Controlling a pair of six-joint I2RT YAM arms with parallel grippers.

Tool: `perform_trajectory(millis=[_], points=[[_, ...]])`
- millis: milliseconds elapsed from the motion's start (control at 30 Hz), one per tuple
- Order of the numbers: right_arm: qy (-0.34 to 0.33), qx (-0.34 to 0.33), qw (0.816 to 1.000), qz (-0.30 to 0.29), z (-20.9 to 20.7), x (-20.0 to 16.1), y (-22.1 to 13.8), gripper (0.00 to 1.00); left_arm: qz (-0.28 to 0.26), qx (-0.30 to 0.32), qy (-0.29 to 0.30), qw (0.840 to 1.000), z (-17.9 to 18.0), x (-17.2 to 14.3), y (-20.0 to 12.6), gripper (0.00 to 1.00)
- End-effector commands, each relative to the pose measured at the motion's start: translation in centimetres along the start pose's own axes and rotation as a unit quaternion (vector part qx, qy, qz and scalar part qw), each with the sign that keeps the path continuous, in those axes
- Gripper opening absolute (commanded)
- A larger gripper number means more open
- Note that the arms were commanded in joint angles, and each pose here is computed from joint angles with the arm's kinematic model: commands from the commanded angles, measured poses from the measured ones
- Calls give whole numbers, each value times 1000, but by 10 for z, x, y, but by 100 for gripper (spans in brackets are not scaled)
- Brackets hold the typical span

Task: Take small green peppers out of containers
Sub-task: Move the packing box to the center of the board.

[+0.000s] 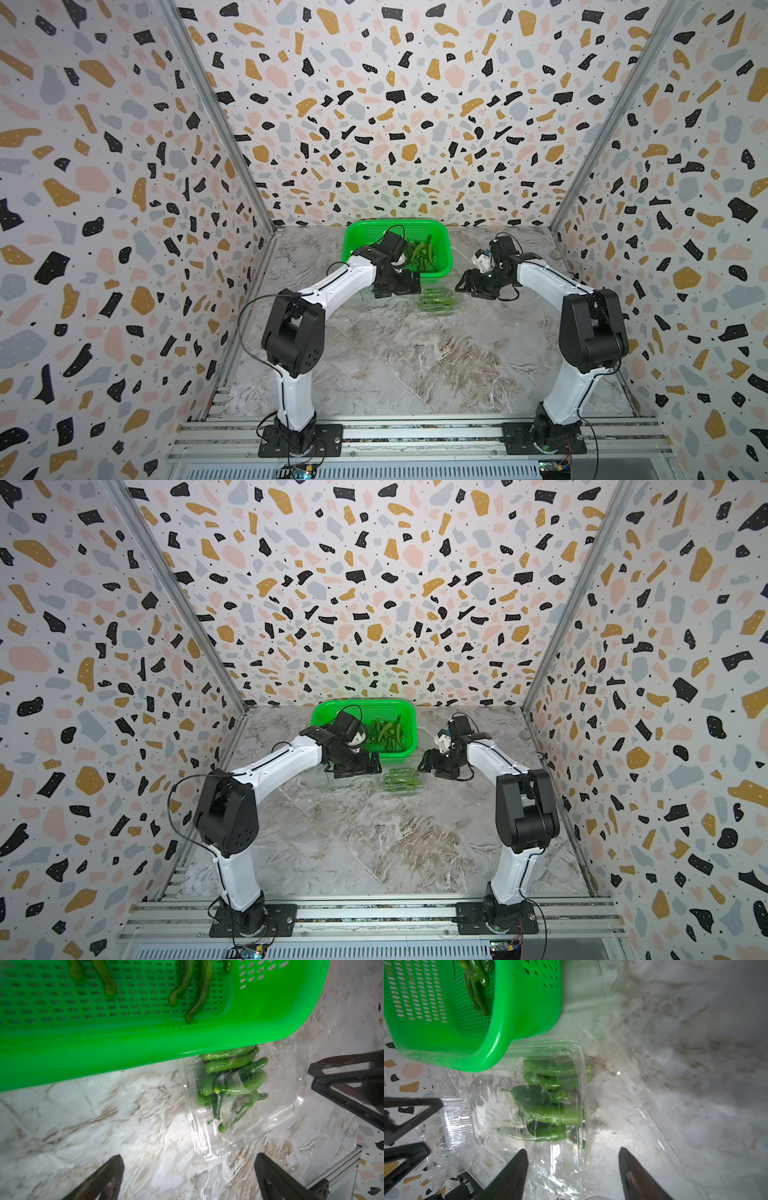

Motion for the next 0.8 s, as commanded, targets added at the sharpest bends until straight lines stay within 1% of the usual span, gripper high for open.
perform_trajectory(millis=[0, 167, 333, 400, 600, 767], points=[[-36, 27, 999, -1, 17, 3, -7, 69, -35, -39, 26, 998, -21, 19, 7, 99], [-59, 35, 997, 22, 24, -5, 6, 66, -25, -65, 34, 997, -41, 15, 36, 99], [-81, 35, 995, 38, 32, -11, 12, 61, -24, -84, 28, 996, -58, 1, 43, 99], [-87, 35, 995, 45, 34, -15, 15, 61, -15, -93, 28, 995, -67, -7, 45, 99], [-104, 31, 992, 57, 44, -27, 10, 60, 2, -94, 40, 995, -96, -39, 37, 99], [-126, 33, 989, 74, 58, -53, 2, 59, 21, -87, 37, 995, -109, -80, 18, 99]])
Point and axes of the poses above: each gripper's point midway between its finger pads, its own y axis out along the fingers, its own z axis along the line the jaws close on, x = y × z, the point moved 7 cm from there along -y, back along the fingers, and after that the axes turned 7 degrees about y, right-handed, at the moved point
